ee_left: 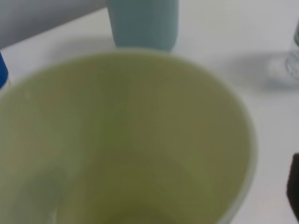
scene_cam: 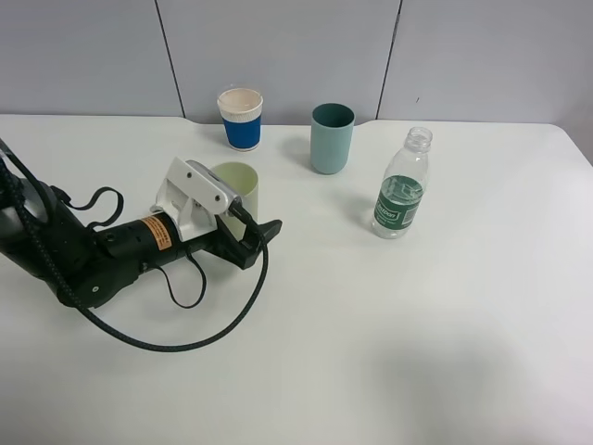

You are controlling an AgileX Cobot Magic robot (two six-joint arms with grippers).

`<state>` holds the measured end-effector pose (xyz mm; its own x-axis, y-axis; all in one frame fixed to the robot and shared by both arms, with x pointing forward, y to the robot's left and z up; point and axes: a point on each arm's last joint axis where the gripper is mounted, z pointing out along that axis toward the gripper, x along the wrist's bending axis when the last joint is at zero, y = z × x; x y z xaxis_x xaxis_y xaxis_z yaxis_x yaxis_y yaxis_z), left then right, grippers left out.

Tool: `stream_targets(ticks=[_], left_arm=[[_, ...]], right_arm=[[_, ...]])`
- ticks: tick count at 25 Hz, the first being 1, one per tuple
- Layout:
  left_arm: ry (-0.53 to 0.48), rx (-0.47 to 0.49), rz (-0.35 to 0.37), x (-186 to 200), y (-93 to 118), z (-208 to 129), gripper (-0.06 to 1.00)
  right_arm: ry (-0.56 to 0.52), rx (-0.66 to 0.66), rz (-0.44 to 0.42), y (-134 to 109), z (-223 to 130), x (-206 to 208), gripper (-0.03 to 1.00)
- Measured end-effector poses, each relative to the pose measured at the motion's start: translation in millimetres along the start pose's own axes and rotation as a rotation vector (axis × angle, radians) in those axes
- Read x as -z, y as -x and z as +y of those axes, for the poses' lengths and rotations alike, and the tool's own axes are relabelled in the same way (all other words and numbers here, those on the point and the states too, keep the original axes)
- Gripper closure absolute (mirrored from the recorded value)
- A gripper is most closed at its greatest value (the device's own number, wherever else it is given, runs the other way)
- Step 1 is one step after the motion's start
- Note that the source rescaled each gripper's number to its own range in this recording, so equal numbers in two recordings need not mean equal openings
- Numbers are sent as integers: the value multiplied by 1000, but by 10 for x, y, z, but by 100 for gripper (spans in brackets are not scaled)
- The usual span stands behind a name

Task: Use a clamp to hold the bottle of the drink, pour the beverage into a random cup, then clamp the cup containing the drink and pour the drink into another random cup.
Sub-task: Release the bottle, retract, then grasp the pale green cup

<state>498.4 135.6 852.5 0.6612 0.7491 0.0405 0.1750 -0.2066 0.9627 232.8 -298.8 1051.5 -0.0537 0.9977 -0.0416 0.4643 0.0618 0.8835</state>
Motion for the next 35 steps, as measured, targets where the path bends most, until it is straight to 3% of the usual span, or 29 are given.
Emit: stream_targets(ticks=[7,9,10,11,12,14,28,35], left_arm=[[-2,1,-1,-3,2,-16,-2],[-2,10,-1,-3,2,-16,24],[-2,17,0,-3,1,-16,49],[-2,23,1,-3,0,-16,80],[3,33,1,-3,0,-12,94],[2,38,1,-1,-6,-13,90],[-11,48,-4,9,-27,15,90],[-52,80,81,82,-115,234,90]], right_arm=[[0,0,0,0,0,0,3],[0,0,0,0,0,0,3],[0,0,0,0,0,0,3],[0,0,0,0,0,0,3],[0,0,0,0,0,0,3],[0,0,0,0,0,0,3],[0,0,0,0,0,0,3],[0,0,0,0,0,0,3]])
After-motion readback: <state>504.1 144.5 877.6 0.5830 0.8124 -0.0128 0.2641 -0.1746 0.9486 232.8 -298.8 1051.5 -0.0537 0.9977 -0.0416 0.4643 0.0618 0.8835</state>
